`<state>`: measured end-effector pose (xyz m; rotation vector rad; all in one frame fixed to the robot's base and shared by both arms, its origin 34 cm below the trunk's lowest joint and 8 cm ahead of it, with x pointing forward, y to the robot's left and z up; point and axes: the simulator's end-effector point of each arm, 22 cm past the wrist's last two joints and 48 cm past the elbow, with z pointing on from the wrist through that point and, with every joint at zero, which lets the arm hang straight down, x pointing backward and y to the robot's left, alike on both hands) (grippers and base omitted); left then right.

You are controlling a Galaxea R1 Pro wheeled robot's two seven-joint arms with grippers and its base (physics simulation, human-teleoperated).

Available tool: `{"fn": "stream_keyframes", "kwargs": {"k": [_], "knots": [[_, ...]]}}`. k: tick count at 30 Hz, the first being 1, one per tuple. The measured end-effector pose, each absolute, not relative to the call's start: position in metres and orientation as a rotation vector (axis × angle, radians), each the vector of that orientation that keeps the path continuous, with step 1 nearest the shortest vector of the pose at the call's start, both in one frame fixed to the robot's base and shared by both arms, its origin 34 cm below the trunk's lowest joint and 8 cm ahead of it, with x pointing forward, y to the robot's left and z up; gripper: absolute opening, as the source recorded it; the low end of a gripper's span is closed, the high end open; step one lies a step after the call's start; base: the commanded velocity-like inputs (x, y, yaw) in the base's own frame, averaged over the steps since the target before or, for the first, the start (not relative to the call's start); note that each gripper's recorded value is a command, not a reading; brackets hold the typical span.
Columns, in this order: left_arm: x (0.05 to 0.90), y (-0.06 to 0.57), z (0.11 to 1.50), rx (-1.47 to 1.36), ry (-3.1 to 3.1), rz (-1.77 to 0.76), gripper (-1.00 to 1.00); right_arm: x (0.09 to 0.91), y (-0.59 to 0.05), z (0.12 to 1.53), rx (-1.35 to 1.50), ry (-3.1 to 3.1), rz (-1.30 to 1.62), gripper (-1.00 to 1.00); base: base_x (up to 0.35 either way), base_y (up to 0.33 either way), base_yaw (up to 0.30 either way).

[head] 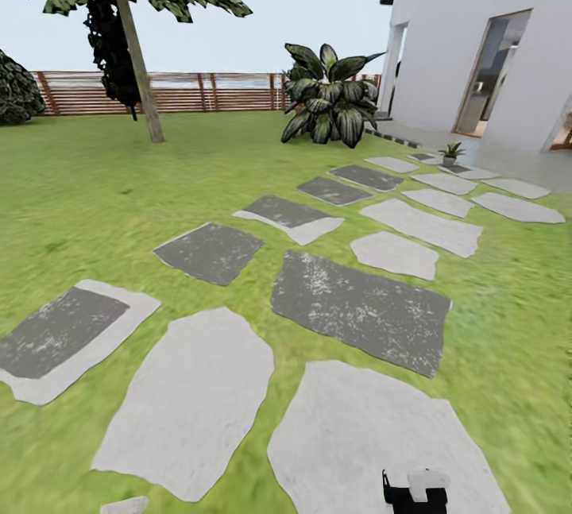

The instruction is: Pick up the pesticide atomizer in the garden and spray insectifuge to fully cover both potted plants in the garden.

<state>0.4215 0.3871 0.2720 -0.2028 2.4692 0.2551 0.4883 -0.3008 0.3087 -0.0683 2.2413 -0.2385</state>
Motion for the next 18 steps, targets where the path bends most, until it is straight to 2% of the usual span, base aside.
{"fn": "stream_keyframes", "kwargs": {"k": [9, 18], "knots": [[0.422, 0.3871, 0.2725, -0.203, 2.468, 0.255, -1.0, 0.4886, -0.2997, 0.3091, -0.067, 2.24, -0.237, 1.0, 0.337, 0.0, -0.223], [0.422, 0.3872, 0.2725, -0.202, 2.467, 0.255, -1.0, 0.4886, -0.2995, 0.3091, -0.067, 2.24, -0.237, 1.0, 0.337, 0.0, -0.032]]}}
